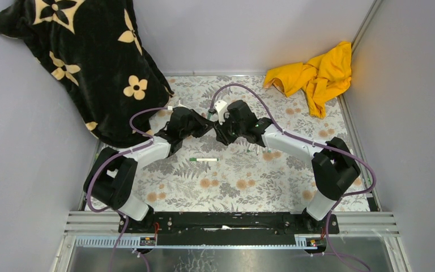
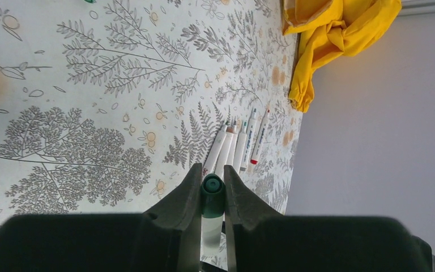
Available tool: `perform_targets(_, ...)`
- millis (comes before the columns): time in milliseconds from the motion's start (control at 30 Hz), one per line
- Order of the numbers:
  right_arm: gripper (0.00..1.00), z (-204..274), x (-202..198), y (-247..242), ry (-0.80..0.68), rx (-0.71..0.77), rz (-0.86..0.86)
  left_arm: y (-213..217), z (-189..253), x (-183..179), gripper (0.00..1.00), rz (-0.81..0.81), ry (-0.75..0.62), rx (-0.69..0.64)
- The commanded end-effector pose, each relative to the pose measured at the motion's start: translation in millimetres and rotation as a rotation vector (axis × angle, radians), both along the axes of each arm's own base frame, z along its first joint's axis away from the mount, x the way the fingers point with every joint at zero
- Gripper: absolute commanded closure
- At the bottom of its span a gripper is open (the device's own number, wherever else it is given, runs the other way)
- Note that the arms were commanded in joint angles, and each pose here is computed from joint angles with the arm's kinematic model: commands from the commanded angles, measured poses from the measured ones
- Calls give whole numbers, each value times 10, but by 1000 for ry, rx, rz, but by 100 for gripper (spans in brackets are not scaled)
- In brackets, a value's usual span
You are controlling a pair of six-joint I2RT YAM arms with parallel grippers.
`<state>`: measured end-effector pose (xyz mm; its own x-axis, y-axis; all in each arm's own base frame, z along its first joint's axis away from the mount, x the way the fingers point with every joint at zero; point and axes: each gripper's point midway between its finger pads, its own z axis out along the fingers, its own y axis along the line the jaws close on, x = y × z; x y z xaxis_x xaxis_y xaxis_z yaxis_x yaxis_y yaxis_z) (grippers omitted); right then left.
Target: Open the pen caps
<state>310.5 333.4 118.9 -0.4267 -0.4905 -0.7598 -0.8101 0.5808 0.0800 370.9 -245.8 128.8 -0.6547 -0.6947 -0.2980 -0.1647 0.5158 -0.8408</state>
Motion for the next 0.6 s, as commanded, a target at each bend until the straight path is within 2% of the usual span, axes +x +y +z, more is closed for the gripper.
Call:
perform_targets(0, 61, 347, 124, 122, -53, 94, 12, -192, 358, 63, 100, -55, -101, -74)
perform_targets(300, 62, 343, 240, 121, -43, 115, 1, -273, 468, -4, 100, -84, -110, -128)
perform_targets(400, 66, 314, 261, 122, -35, 115, 3, -291, 497, -22, 100, -90, -109, -149)
perform_targets(500, 72, 272, 271, 102, -28, 116, -5, -284, 538, -17, 100, -85, -118, -154)
perform_targets(567, 87, 254, 283, 89, -25, 117, -10, -291, 573, -20, 100, -90, -125, -156)
